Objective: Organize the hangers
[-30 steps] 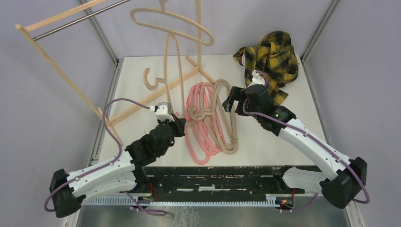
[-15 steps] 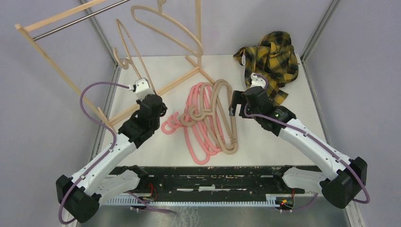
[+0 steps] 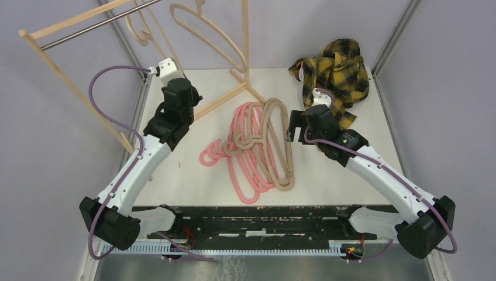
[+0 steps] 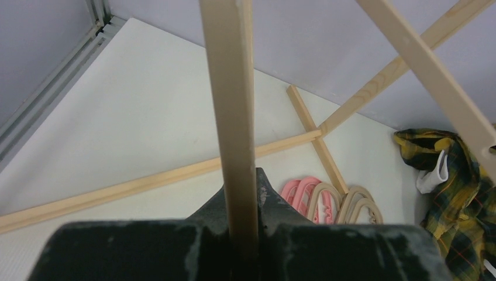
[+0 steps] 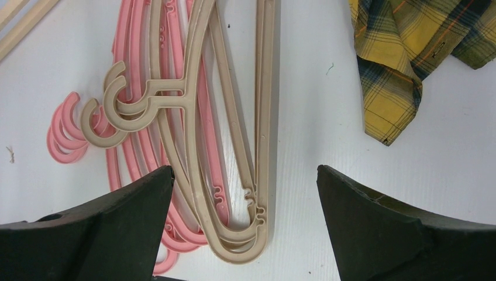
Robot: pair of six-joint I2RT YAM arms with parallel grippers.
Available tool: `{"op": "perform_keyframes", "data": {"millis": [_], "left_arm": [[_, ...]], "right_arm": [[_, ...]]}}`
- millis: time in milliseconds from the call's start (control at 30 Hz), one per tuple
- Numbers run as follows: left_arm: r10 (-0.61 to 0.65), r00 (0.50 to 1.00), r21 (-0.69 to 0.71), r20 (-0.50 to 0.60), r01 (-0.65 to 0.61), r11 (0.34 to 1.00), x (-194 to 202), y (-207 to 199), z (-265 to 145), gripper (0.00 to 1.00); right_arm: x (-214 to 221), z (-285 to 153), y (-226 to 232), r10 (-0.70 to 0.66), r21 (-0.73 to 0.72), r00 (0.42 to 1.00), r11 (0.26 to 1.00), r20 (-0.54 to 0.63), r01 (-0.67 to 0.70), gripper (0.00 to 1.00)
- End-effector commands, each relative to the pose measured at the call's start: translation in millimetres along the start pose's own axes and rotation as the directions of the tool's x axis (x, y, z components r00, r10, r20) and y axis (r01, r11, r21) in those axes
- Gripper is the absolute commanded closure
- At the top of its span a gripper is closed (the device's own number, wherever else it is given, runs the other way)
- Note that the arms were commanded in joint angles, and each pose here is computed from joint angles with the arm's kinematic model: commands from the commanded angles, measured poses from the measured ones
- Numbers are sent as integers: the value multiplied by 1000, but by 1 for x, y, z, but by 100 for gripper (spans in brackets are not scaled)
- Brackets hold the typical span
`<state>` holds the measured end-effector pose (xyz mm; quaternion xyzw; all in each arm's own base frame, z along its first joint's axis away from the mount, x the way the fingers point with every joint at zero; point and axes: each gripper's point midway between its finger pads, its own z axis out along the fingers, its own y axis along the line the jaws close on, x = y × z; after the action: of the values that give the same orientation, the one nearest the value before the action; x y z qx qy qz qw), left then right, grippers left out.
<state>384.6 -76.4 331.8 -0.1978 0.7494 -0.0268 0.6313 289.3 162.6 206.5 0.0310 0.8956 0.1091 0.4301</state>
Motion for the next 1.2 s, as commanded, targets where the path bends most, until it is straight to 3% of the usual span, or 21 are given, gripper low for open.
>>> {"op": "perform_keyframes", "data": {"millis": [0, 467, 1167], "left_arm": [[-12, 998, 81, 55, 7, 997, -36, -18, 7, 97], [-42, 999, 122, 15, 39, 992, -48, -15, 33, 97], [101, 972, 277, -214, -39, 960, 0, -54, 59, 97]], "right_arm": [[-26, -7, 2, 9, -4, 998, 1000, 67, -8, 0], [-23, -2, 0, 17, 2, 999, 1000, 48, -17, 0], [-15, 5, -9, 25, 21, 999, 999, 38, -26, 0]]}}
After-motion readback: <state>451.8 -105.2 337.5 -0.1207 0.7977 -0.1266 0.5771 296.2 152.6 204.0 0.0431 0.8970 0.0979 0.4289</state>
